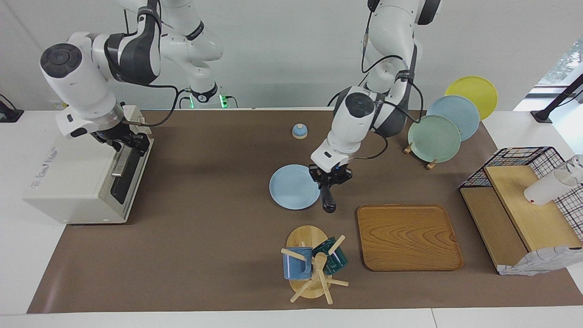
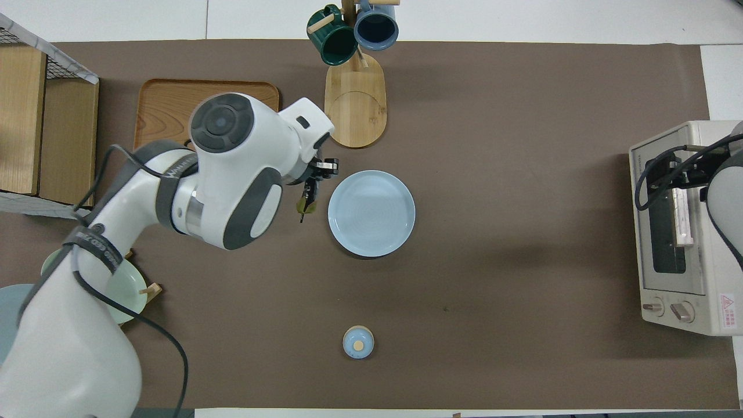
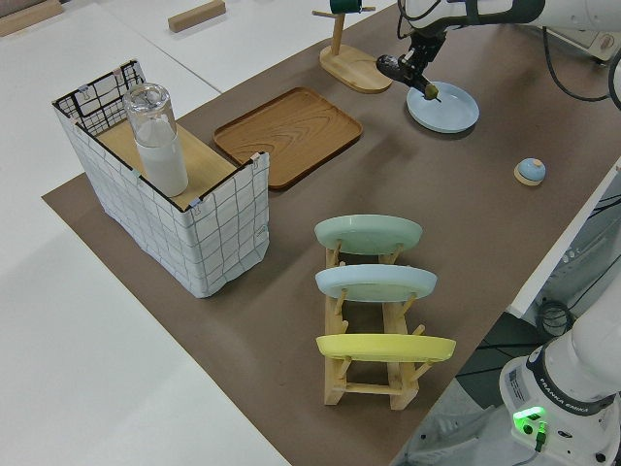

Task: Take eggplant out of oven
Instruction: 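Carry the eggplant onto the wooden tray with the left gripper and release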

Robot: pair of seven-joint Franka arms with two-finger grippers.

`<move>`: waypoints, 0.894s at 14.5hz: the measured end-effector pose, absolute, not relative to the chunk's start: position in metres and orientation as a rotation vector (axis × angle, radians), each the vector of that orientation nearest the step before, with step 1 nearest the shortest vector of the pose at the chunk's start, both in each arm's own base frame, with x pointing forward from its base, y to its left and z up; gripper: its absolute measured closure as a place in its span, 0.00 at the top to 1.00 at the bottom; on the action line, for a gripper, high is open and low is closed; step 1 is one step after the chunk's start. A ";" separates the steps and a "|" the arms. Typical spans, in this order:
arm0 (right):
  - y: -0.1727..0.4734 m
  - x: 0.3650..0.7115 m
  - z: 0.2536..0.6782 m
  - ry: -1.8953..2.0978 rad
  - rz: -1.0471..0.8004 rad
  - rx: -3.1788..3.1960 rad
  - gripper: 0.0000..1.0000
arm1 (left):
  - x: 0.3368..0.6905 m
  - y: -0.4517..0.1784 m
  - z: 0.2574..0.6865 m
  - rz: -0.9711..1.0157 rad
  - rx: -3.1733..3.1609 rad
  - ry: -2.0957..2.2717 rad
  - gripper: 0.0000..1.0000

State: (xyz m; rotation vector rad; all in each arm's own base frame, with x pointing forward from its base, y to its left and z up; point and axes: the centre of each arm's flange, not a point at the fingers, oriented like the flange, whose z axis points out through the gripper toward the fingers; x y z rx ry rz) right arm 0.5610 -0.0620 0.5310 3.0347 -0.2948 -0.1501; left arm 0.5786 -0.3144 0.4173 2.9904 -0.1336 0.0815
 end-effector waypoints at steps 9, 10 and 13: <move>-0.047 0.553 0.565 -0.291 -0.057 3.106 1.00 | 0.648 -0.153 0.414 0.083 2.976 0.027 0.25; -0.047 0.552 0.567 -0.292 -0.054 3.107 1.00 | 0.651 -0.143 0.408 0.077 2.978 0.031 0.25; -0.047 0.551 0.567 -0.292 -0.056 3.108 1.00 | 0.663 -0.127 0.381 0.061 2.981 0.064 0.25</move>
